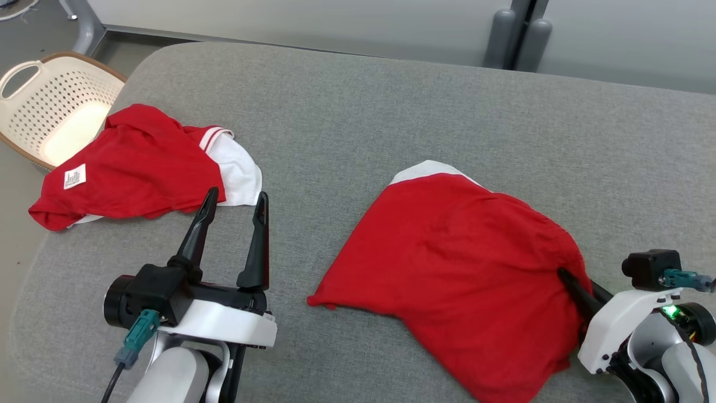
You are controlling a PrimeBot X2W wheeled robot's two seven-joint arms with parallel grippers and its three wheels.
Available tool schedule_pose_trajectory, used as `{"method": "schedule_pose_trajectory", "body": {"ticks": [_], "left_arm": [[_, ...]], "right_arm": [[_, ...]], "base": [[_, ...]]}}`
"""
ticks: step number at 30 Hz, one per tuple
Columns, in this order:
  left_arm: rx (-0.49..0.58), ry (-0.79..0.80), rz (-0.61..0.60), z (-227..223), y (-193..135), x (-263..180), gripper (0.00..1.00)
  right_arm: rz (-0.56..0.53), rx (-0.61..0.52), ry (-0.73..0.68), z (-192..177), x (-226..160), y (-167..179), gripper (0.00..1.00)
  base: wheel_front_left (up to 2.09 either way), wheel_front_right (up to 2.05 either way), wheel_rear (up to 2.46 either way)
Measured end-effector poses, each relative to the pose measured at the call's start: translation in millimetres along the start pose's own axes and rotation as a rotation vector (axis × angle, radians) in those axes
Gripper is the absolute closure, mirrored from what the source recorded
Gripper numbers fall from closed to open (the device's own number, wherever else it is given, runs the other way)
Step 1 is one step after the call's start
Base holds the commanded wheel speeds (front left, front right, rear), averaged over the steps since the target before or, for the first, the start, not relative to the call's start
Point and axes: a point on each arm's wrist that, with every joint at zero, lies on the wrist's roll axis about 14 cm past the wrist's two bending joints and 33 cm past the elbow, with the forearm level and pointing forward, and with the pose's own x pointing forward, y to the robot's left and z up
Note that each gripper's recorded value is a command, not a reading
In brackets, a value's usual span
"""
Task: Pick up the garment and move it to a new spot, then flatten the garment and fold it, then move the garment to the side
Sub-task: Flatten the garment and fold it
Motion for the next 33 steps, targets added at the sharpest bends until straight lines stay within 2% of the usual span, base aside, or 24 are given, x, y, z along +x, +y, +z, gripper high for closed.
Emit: {"method": "schedule_pose_trajectory", "body": {"ticks": [6, 9, 11, 16, 22, 24, 25, 29, 33], "left_arm": [[-0.001, 0.007, -0.028, -4.4, -7.0, 5.0, 0.00], [-0.006, 0.009, -0.050, -6.6, -13.5, 8.7, 0.00], [-0.008, 0.013, -0.065, -8.5, -17.5, 10.8, 0.00], [-0.010, 0.024, -0.098, -13.2, -25.6, 14.7, 0.00], [-0.014, 0.053, -0.117, -22.1, -30.1, 10.7, 0.00], [-0.011, 0.061, -0.118, -24.0, -29.6, 10.1, 0.00], [-0.012, 0.068, -0.119, -25.8, -29.9, 9.5, 0.00], [-0.010, 0.077, -0.130, -27.2, -32.1, 8.6, 0.00], [-0.001, 0.092, -0.124, -30.1, -30.3, 2.9, 0.00]], "right_arm": [[-0.013, 0.004, -0.130, 23.3, -11.9, -3.2, 1.00], [-0.053, -0.004, -0.227, 35.2, -28.5, -12.9, 1.00], [-0.087, -0.002, -0.260, 30.4, -42.4, -18.6, 1.00], [-0.205, 0.077, -0.249, -13.3, -79.9, -30.5, 1.00], [-0.279, 0.211, -0.077, -99.4, -105.0, -9.4, 1.00], [-0.289, 0.240, -0.067, -108.1, -105.7, -4.3, 0.52], [-0.293, 0.254, -0.078, -107.8, -105.3, -2.9, 0.00], [-0.299, 0.261, -0.165, -88.3, -104.8, -2.9, 0.00], [-0.285, 0.201, -0.346, -32.9, -113.1, -6.3, 0.00]], "base": [[0.00, 0.00, 0.00], [0.00, 0.00, 0.00], [0.00, 0.00, 0.00], [0.00, 0.00, 0.00], [0.00, 0.00, 0.00], [0.00, 0.00, 0.00], [0.00, 0.00, 0.00], [0.00, 0.00, 0.00], [0.00, 0.00, 0.00]]}}
